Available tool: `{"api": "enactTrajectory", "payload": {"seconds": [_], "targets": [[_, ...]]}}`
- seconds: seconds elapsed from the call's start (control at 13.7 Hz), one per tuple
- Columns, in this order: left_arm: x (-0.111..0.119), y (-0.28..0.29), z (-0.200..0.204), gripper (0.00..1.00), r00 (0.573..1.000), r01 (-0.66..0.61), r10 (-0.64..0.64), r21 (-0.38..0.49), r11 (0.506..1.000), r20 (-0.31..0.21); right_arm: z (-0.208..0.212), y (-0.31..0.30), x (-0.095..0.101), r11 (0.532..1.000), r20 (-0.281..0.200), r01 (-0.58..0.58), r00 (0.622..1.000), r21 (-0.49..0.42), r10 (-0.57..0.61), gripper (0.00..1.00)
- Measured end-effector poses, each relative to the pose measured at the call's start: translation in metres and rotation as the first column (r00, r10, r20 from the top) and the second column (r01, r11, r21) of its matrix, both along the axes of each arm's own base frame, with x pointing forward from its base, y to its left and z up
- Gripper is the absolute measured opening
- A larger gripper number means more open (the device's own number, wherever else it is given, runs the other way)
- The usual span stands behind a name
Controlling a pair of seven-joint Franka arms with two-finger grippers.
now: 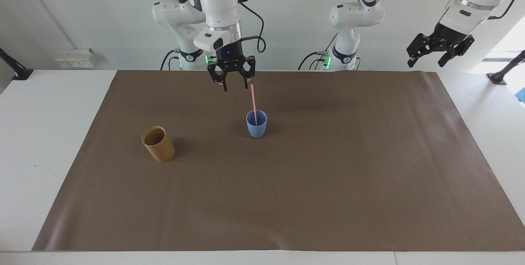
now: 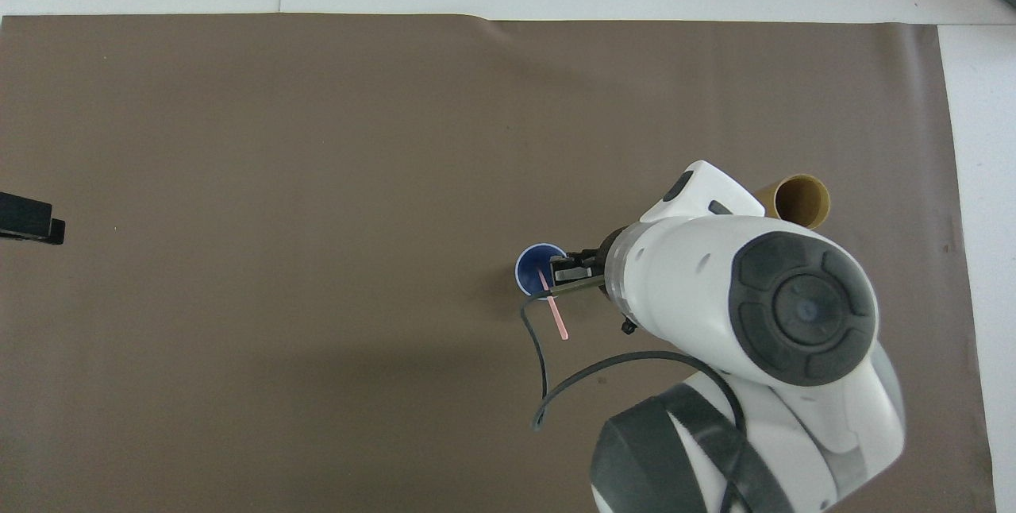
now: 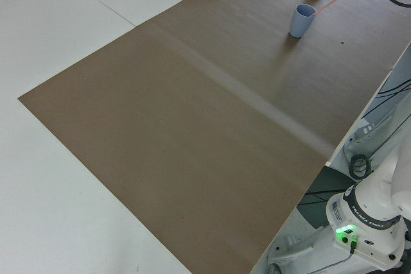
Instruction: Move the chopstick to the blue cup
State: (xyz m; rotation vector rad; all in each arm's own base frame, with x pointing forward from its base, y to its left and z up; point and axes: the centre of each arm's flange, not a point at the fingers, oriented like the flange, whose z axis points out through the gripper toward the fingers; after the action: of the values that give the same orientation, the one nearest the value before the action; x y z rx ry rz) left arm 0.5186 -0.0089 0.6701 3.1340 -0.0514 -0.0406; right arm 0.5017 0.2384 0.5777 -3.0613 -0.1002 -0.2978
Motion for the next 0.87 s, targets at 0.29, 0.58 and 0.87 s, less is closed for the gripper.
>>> {"api": "enactTrajectory", "payload": {"seconds": [0.29, 0.58, 0.87], "targets": [[0.0, 0.0, 0.0, 1.0, 1.0, 0.0, 0.0, 0.0, 1.0, 0.0, 0.038, -0.059, 0.017, 0.995, 0.003, 0.099, 0.995, -0.005, -0.099, 1.0], [0.0, 0.0, 0.0, 1.0, 1.0, 0.0, 0.0, 0.0, 1.0, 0.0, 0.053, -0.079, 0.02, 0.991, -0.009, 0.136, 0.991, -0.01, -0.136, 1.0], [0.0, 0.0, 0.0, 1.0, 1.0, 0.0, 0.0, 0.0, 1.0, 0.0, 0.054, -0.083, 0.02, 0.99, -0.013, 0.141, 0.99, -0.011, -0.141, 1.0]]}}
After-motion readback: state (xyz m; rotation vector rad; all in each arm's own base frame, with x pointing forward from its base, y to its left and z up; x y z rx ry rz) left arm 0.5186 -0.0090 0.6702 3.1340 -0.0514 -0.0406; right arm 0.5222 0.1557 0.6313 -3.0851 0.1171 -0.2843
